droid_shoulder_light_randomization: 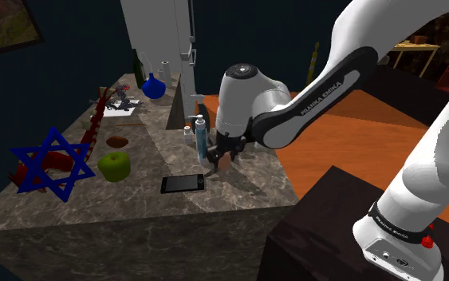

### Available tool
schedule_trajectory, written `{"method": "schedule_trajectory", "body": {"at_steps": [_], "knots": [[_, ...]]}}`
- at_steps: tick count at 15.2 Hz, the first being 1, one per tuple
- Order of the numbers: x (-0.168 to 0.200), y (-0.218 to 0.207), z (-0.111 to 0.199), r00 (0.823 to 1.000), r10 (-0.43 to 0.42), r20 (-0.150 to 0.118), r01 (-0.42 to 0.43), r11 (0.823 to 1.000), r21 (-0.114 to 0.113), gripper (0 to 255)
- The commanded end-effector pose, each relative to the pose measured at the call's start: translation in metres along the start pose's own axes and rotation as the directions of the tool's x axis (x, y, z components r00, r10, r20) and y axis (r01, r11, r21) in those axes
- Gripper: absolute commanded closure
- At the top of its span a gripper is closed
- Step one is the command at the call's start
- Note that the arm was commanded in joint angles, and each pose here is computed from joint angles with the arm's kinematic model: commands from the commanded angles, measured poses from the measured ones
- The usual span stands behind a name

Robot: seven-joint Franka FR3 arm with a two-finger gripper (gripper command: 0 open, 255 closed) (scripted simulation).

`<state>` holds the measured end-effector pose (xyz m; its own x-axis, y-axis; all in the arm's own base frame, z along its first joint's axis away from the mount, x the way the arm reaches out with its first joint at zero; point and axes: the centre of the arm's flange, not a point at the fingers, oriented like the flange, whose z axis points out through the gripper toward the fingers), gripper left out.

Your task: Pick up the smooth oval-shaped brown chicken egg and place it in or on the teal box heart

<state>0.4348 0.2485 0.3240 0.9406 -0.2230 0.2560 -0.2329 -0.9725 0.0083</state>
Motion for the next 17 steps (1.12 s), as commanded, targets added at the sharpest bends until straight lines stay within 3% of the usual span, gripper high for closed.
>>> {"method": "schedule_trajectory", "body": {"at_steps": [1, 3, 17], "knots": [[0.003, 0.000, -0.010, 1.000, 0.000, 0.001, 0.000, 1.000, 0.000, 255], [0.005, 0.000, -0.017, 1.000, 0.000, 0.001, 0.000, 1.000, 0.000, 255], [0.138, 0.124, 0.017, 1.000, 0.000, 0.001, 0.000, 1.000, 0.000, 255]]}}
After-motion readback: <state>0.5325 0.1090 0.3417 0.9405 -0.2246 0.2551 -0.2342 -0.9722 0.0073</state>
